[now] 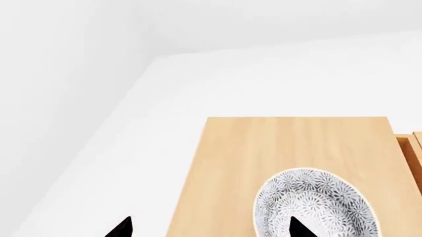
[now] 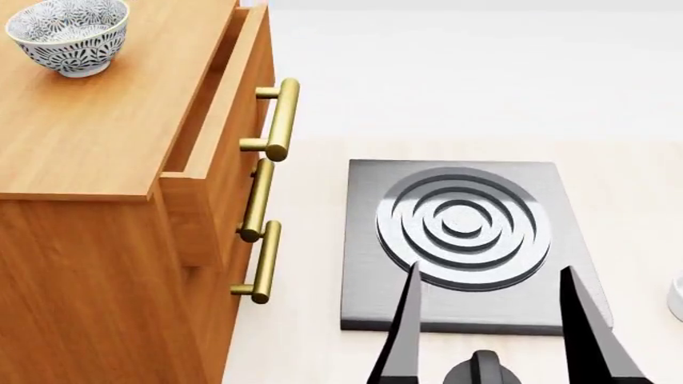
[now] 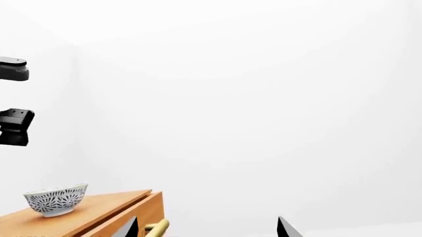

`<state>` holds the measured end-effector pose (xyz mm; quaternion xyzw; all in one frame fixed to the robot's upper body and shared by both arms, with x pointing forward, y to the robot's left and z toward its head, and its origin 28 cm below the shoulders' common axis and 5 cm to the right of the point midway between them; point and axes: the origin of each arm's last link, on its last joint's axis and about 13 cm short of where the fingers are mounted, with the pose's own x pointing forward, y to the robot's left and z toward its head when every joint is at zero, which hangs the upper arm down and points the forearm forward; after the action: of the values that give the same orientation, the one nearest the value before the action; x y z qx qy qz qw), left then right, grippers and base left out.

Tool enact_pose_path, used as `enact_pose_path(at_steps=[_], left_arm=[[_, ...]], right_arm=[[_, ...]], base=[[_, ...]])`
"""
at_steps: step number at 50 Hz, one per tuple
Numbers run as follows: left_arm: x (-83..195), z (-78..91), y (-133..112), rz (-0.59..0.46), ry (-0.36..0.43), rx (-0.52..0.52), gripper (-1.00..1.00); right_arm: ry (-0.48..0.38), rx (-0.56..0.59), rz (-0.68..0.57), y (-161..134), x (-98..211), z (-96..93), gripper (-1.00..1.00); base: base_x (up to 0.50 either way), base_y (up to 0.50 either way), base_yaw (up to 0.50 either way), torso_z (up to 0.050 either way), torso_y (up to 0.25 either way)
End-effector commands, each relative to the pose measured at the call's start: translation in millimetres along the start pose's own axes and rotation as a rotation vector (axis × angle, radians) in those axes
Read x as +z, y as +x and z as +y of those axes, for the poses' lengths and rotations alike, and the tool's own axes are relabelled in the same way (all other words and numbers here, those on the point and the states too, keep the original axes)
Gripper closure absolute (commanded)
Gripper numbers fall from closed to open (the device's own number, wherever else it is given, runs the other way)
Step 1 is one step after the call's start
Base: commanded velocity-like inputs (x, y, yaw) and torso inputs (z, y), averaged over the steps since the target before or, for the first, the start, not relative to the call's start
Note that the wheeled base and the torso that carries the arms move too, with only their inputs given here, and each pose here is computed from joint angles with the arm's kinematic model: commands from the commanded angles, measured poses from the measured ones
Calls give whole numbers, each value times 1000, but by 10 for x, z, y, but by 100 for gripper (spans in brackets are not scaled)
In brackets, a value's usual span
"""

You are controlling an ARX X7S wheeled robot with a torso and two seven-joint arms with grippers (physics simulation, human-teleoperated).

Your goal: Pick the akita bowl on the wooden cabinet and place it on the plate.

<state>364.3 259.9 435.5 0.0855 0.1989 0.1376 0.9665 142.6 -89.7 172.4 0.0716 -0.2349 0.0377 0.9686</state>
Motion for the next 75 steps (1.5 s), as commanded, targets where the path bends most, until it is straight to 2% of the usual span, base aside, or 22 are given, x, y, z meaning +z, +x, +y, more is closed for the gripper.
enact_pose_path(at_steps=[1,18,38,47,51,53,58,61,63,64,65,67,68,73,74,75], left_arm=[[94,14,-62,-63,3,-45,-100],[89,-65,2,-110,62,-100,-100],[35,-74,61,-96,59,-126,-100],[-3,-76,81,-68,26,-118,-100],[-70,-68,85,9,-7,-122,-100],[-136,-63,89,83,-64,-119,-100],[-178,-29,117,108,-70,-108,-100],[-207,-6,135,125,-102,-106,-100],[-214,2,170,101,-152,-143,-100],[-225,-4,176,106,-127,-157,-100],[-240,4,198,104,-29,-91,-100],[-259,17,207,119,19,-17,-100],[-257,11,215,109,4,-49,-100],[-257,-8,233,90,-24,-76,-100],[-260,-11,240,89,26,-29,100],[-259,-21,242,85,25,-40,100]], right_arm=[[2,3,3,-4,-3,2,-100],[-2,4,2,-1,-2,5,-100],[-1,3,4,6,-14,3,-100],[2,2,5,8,-16,-4,-100],[1,2,6,8,-18,-4,-100],[1,1,7,8,-18,-5,-100],[-1,0,6,7,-16,-6,-100],[0,0,7,7,-16,-5,-100],[0,0,6,5,-14,-5,-100],[0,0,6,5,-13,-4,-100],[0,0,6,5,-14,-4,-100],[0,1,7,6,-18,-3,-100],[-1,1,8,6,-21,-2,-100],[-1,0,8,6,-23,-4,-100],[-1,0,7,5,-23,-4,-100],[0,0,7,5,-23,-5,-100]], base=[[0,0,0,0,0],[0,0,0,0,0],[0,0,0,0,-46],[0,0,0,0,-250],[0,0,0,0,-250],[0,0,0,0,-96],[0,0,0,0,0],[0,0,0,0,0],[0,0,0,0,0],[0,0,0,0,0],[0,0,0,0,0],[0,0,0,0,0],[0,0,0,0,0],[0,0,0,0,0],[0,0,0,0,0],[0,0,0,0,0]])
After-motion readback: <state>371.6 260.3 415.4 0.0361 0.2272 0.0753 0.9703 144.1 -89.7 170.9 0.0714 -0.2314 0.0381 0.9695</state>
